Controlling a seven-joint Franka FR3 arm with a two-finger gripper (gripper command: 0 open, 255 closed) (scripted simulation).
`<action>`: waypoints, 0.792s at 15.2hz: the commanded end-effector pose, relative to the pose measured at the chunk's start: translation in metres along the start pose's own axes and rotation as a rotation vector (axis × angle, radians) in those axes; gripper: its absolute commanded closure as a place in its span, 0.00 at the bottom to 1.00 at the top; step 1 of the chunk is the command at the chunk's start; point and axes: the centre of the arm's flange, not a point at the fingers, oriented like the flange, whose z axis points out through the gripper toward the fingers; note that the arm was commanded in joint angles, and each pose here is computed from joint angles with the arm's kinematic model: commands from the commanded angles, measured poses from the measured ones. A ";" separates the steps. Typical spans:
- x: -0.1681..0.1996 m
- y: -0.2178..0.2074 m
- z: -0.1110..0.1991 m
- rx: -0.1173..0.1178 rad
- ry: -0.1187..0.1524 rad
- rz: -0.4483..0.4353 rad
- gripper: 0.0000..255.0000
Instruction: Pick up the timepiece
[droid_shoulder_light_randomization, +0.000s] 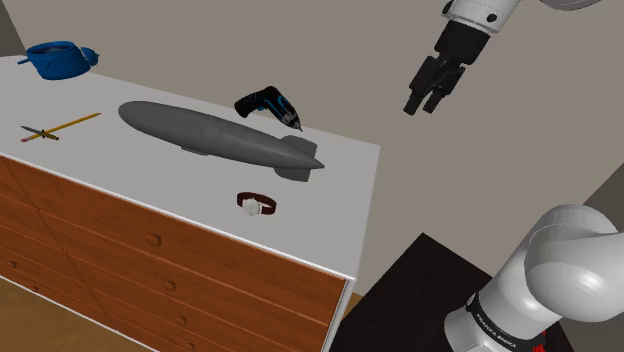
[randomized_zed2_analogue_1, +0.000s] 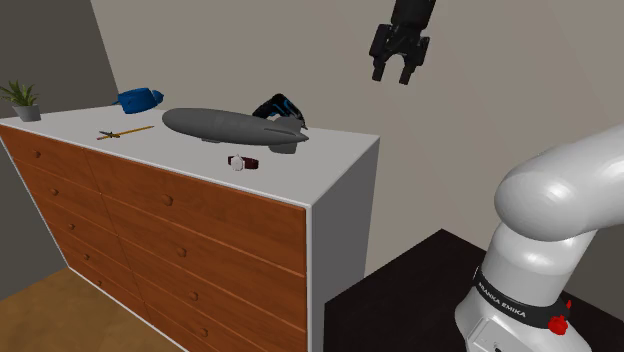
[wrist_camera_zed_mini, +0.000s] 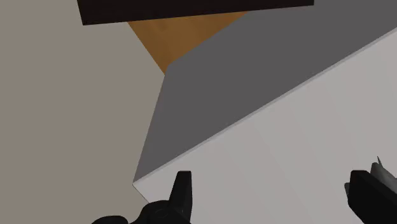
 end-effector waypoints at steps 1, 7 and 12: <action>0.000 0.000 0.000 0.000 0.000 0.000 0.00; 0.030 -0.075 0.026 -0.034 -0.017 -0.064 0.00; 0.051 -0.138 0.050 -0.062 -0.032 -0.117 0.00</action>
